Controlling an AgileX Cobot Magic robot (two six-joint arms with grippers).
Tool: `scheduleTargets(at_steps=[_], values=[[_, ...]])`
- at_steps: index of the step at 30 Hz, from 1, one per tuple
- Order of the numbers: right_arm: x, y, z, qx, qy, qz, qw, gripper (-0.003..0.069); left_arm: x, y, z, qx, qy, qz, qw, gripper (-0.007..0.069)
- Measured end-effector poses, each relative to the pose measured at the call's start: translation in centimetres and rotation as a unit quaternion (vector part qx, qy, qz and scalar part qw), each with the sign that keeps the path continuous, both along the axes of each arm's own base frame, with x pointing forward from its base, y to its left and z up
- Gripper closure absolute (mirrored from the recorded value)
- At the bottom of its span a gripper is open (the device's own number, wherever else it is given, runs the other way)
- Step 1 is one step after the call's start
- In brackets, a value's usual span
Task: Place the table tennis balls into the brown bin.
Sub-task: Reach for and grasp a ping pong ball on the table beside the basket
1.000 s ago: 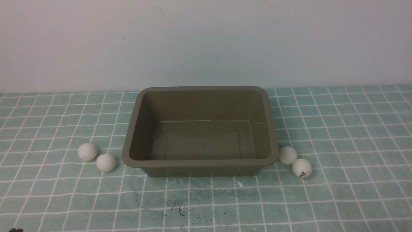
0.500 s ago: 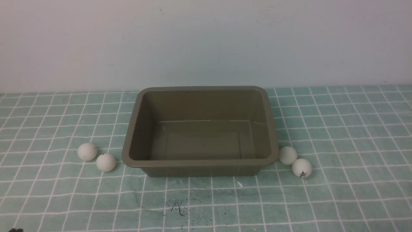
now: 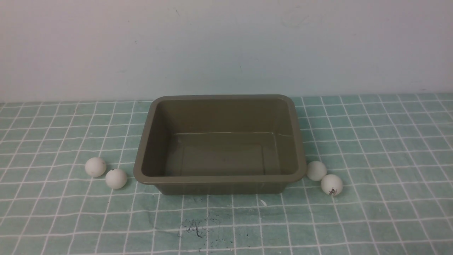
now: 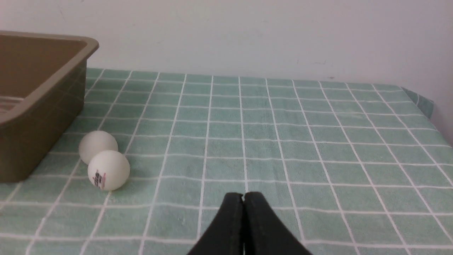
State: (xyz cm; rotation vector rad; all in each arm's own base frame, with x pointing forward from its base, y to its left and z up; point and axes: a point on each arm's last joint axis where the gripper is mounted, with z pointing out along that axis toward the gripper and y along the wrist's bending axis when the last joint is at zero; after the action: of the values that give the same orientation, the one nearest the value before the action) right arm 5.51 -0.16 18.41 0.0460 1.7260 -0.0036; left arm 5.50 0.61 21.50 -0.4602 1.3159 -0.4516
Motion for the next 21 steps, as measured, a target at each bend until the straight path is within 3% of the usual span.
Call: scheduleTargets(at_steps=[4,5,8,10,12,13,16,19,21], values=[[0.1,0.2,1.3,0.137,-0.075,-0.001,0.988,0.0672,-0.5,0.6,1.7,-0.030,-0.065,0.029,0.997,0.0630],[0.1,0.1,1.9,0.211,-0.108,-0.004,0.972,0.0672,-0.7,0.4,3.1,-0.031,-0.069,0.014,0.997,0.0630],[0.0,-0.2,2.6,0.319,-0.150,-0.013,0.936,0.0672,-0.6,-0.4,5.3,-0.018,-0.030,-0.026,0.999,0.0630],[0.0,-0.4,2.9,0.367,-0.169,-0.019,0.915,0.0672,0.6,-1.6,7.1,0.021,0.079,-0.085,0.993,0.0630],[0.0,-0.5,3.0,0.385,-0.173,-0.021,0.906,0.0672,1.9,-2.2,7.8,0.049,0.160,-0.120,0.979,0.0630],[-0.1,-0.6,3.0,0.395,-0.175,-0.022,0.902,0.0672,3.4,-2.7,7.7,0.068,0.236,-0.149,0.958,0.0630],[0.0,-0.4,2.9,0.402,-0.164,-0.018,0.901,0.0672,6.4,-3.1,7.4,0.103,0.347,-0.189,0.913,0.0630],[-0.1,0.7,4.0,0.374,-0.089,0.021,0.923,0.0672,10.3,-3.3,6.5,0.141,0.426,-0.221,0.866,0.0630],[-0.1,1.1,5.0,0.349,-0.054,0.038,0.935,0.0672,11.7,-3.3,6.1,0.152,0.445,-0.229,0.852,0.0630]])
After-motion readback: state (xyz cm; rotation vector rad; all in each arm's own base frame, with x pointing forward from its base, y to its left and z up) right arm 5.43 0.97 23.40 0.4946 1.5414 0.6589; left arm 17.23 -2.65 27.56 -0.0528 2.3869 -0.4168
